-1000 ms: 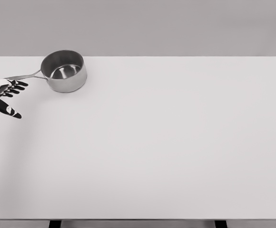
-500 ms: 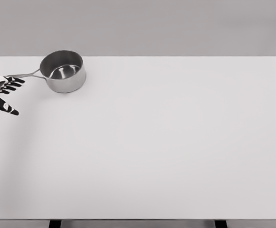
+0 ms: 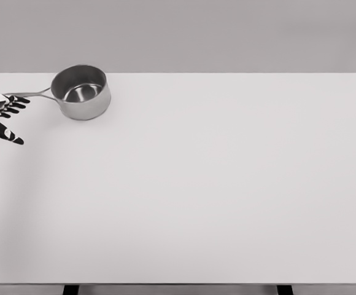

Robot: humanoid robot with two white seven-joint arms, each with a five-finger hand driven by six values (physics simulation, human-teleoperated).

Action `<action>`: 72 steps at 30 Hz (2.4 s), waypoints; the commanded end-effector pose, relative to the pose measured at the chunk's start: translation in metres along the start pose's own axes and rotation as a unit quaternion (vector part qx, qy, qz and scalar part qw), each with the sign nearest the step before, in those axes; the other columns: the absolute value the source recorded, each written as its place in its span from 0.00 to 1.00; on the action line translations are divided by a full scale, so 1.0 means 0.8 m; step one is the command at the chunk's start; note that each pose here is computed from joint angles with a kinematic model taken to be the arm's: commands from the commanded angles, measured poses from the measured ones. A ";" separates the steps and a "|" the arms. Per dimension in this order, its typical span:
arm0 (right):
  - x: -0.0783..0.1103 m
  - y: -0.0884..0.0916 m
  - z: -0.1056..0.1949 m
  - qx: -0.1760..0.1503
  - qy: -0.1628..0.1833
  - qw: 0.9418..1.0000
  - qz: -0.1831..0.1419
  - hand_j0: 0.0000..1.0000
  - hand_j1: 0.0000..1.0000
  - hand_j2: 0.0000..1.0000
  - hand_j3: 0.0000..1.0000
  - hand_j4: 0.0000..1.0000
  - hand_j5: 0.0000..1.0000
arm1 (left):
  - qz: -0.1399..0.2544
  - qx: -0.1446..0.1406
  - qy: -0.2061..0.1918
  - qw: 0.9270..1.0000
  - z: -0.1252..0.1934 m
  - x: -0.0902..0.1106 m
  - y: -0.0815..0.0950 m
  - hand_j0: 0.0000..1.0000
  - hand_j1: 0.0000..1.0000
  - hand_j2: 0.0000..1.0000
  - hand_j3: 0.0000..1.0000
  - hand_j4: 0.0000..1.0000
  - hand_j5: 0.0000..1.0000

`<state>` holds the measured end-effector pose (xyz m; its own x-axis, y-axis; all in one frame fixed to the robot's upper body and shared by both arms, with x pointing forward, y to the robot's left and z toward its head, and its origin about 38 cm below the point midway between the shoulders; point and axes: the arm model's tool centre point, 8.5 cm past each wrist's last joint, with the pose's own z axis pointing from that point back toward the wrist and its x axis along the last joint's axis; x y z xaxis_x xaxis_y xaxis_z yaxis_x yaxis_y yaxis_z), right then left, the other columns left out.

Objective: Rotate pot handle

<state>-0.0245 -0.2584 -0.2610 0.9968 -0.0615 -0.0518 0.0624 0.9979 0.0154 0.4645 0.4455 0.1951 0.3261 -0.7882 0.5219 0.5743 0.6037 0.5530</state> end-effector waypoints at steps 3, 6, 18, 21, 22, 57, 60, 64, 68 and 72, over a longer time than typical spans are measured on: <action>-0.001 0.000 0.000 0.000 0.001 1.000 0.000 1.00 1.00 1.00 1.00 1.00 1.00 | 0.001 0.004 0.006 1.000 -0.005 -0.002 0.002 1.00 1.00 1.00 1.00 1.00 1.00; 0.000 0.000 0.000 0.000 0.000 1.000 -0.001 1.00 1.00 1.00 1.00 1.00 1.00 | 0.003 0.007 0.007 1.000 -0.005 -0.002 0.006 1.00 1.00 1.00 1.00 1.00 1.00; 0.000 0.000 0.000 0.000 0.000 1.000 0.000 1.00 1.00 1.00 1.00 1.00 1.00 | 0.006 0.014 0.006 1.000 -0.013 0.006 0.012 1.00 1.00 1.00 1.00 1.00 1.00; -0.001 0.000 0.000 0.000 0.001 1.000 0.000 1.00 1.00 1.00 1.00 1.00 1.00 | 0.006 0.014 0.006 1.000 -0.014 0.006 0.011 1.00 1.00 1.00 1.00 1.00 1.00; 0.000 0.000 0.000 0.000 0.000 1.000 -0.001 1.00 1.00 1.00 1.00 1.00 1.00 | 0.005 0.014 0.005 1.000 -0.014 0.007 0.011 1.00 1.00 1.00 1.00 1.00 1.00; -0.001 0.000 0.000 0.000 0.001 1.000 -0.001 1.00 1.00 1.00 1.00 1.00 1.00 | -0.063 0.028 -0.341 0.938 0.135 0.026 -0.032 1.00 1.00 1.00 1.00 1.00 1.00; 0.000 0.000 0.000 0.000 0.000 1.000 0.000 1.00 1.00 1.00 1.00 1.00 1.00 | -0.108 0.026 -0.422 0.900 0.155 0.065 -0.049 1.00 1.00 1.00 1.00 1.00 1.00; 0.000 0.000 0.000 0.000 0.000 1.000 0.000 1.00 1.00 1.00 1.00 1.00 1.00 | -0.130 0.019 -0.504 0.854 0.169 0.108 -0.086 1.00 1.00 1.00 1.00 1.00 1.00; 0.000 0.000 0.000 0.000 0.001 1.000 0.000 1.00 1.00 1.00 1.00 1.00 1.00 | -0.132 0.024 -0.545 0.828 0.168 0.115 -0.101 1.00 1.00 1.00 1.00 1.00 1.00; 0.000 0.000 0.000 0.000 0.000 1.000 -0.001 1.00 1.00 1.00 1.00 1.00 1.00 | -0.127 0.023 -0.546 0.828 0.164 0.114 -0.105 1.00 1.00 1.00 1.00 1.00 1.00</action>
<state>-0.0245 -0.2584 -0.2610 0.9968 -0.0617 -0.0514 0.0626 0.9979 0.0154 0.3486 0.3409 0.2822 -0.6811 -0.3446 0.6460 0.4828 0.4519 0.7501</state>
